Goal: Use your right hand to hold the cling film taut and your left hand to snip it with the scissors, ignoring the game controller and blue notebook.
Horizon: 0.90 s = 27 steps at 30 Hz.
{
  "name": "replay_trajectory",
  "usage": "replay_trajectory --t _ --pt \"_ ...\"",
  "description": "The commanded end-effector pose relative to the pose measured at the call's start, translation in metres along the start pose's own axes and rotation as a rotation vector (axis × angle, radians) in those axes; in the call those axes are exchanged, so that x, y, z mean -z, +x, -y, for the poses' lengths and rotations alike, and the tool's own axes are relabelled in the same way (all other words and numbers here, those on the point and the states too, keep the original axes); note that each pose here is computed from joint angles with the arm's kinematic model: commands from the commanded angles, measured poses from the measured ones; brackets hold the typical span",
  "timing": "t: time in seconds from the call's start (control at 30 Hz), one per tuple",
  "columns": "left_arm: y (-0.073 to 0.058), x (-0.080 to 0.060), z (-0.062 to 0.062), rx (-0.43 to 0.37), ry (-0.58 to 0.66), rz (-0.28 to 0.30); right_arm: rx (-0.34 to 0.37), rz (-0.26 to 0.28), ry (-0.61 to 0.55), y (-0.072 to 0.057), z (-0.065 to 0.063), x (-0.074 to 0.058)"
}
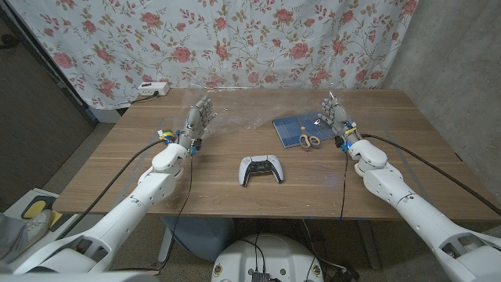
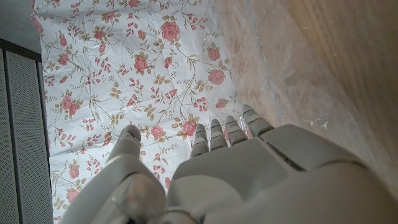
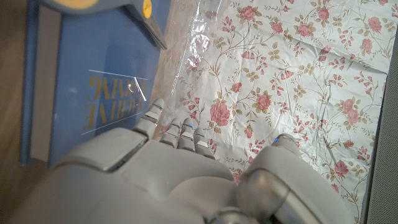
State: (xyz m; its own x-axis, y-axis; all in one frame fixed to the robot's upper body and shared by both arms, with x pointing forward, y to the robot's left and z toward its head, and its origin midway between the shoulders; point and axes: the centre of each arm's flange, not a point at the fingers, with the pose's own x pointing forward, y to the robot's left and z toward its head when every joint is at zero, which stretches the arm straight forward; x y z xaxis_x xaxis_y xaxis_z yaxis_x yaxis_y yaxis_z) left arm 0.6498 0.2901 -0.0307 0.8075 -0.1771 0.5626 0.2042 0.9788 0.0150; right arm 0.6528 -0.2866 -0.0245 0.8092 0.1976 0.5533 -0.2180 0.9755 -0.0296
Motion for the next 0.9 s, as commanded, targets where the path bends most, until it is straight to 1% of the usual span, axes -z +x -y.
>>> replay_trajectory --t 0.03,0.17,0.3,0.4,0.47,0.67,0.77,0.83,0.9 --pt "-0.005 -0.001 -0.001 -0.004 0.001 0.012 -0.015 -0.008 0.005 0.002 -0.004 0.0" --pt "-0.004 -0.002 -0.002 -0.003 -0.002 0.019 -0.016 -0.013 -0.006 0.002 -0.005 -0.001" --pt "-0.005 -0.002 -0.003 -0.001 -0.006 0.024 -0.017 -0.008 -0.026 0.001 -0.008 -0.005" --pt "-0.006 -0.001 -0.002 0.006 -0.006 0.028 0.009 -0.008 -0.049 -0.001 -0.011 -0.01" --pt "-0.006 -0.001 -0.002 0.011 -0.007 0.028 0.011 -0.009 -0.057 -0.002 -0.013 -0.012" --pt "-0.004 -0.001 -0.001 0.018 -0.001 0.036 0.019 -0.023 -0.062 -0.004 -0.015 -0.013" --pt "-0.005 0.001 0.001 0.012 -0.002 0.038 0.018 -0.035 -0.093 -0.006 -0.015 -0.015" --pt "-0.006 0.003 0.004 0.012 -0.011 0.036 0.022 -0.037 -0.135 -0.007 -0.014 -0.019" --pt "-0.005 0.003 0.01 0.041 -0.056 0.042 0.017 -0.041 -0.176 -0.008 -0.013 -0.022"
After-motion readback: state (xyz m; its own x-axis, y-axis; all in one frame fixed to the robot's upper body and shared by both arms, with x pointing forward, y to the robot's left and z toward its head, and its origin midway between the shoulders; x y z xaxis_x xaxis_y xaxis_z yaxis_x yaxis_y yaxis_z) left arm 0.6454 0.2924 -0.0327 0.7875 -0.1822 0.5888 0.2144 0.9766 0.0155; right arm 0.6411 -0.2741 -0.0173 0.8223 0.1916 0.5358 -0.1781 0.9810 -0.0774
